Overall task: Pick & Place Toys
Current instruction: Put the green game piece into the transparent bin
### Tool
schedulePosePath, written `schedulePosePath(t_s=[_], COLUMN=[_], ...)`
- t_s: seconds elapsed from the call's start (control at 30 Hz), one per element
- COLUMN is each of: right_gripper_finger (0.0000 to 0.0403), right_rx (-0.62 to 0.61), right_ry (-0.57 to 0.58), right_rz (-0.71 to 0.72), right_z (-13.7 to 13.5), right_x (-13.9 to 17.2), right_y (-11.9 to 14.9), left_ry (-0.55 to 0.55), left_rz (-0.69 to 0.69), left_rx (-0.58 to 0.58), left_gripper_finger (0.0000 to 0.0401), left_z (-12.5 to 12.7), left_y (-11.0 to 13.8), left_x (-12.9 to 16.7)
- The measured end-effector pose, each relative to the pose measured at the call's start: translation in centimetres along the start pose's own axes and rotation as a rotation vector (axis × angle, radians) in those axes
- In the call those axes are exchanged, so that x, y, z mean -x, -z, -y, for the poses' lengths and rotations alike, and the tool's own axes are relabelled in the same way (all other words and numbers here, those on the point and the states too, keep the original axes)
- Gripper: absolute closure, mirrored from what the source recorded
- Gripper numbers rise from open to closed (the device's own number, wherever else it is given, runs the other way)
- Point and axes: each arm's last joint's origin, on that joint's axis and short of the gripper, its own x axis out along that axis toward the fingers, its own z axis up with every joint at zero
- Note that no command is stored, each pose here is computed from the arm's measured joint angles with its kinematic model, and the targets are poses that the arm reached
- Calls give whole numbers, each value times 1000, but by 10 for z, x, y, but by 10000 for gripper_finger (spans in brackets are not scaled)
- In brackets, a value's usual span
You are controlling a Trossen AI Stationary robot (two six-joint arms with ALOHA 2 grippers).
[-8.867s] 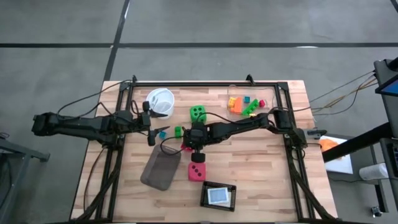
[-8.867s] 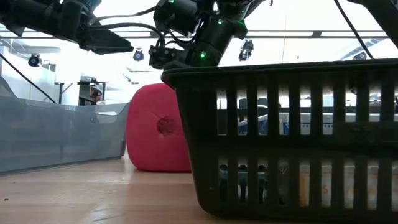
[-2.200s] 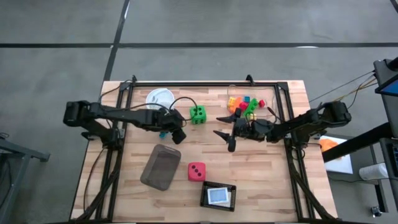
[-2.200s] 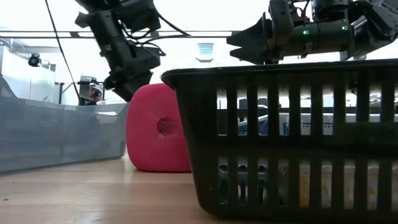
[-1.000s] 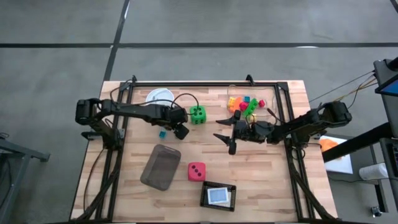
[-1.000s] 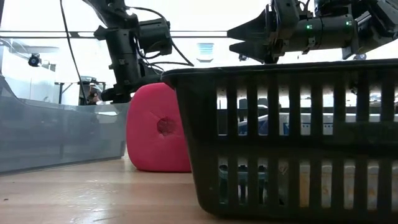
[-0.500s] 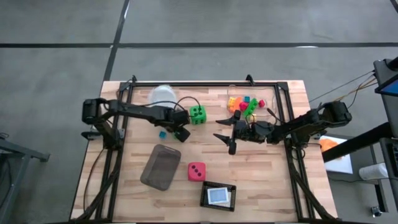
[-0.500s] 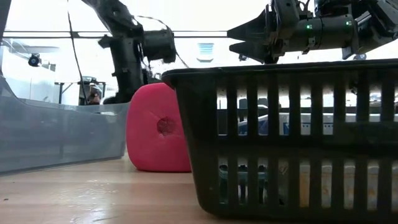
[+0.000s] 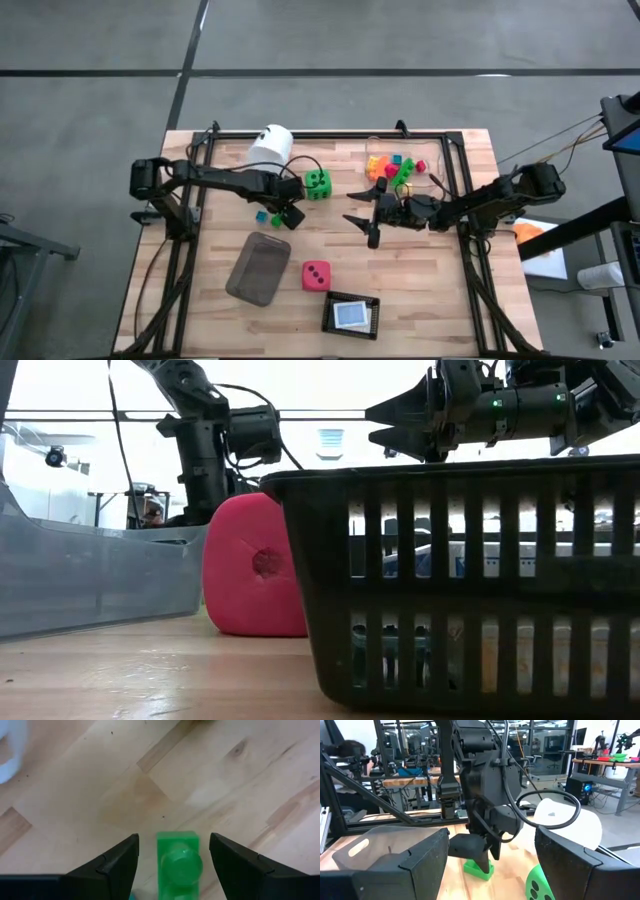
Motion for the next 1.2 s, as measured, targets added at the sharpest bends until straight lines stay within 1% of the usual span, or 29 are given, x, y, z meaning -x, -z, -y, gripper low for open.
schedulePosePath(t_s=[0.27, 0.53, 0.8, 0.9, 1.0, 1.13, 1.17, 1.2], right_gripper_finger=[114, 114, 114, 114, 114, 114, 114, 114], right_rx=[0, 0, 0, 0, 0, 1, 1, 1], right_ry=[0, 0, 0, 0, 0, 0, 0, 0], right_rz=[0, 0, -1, -1, -1, -3, -4, -6], right_z=[0, 0, 0, 0, 0, 0, 0, 0], right_x=[0, 0, 0, 0, 0, 0, 0, 0], right_y=[0, 0, 0, 0, 0, 0, 0, 1], left_ry=[13, -14, -12, -12, -12, -12, -11, -11], left_rz=[-20, -66, -68, -69, -69, -68, -66, -66], left_rx=[-3, -10, -12, -11, -9, -10, -10, -13], left_gripper_finger=[157, 157, 160, 181, 224, 294, 303, 303], left_z=[0, -2, -2, -2, -2, -2, -2, -2], left_y=[1, 6, 6, 6, 6, 6, 6, 6], left_x=[0, 0, 0, 0, 0, 1, 1, 1])
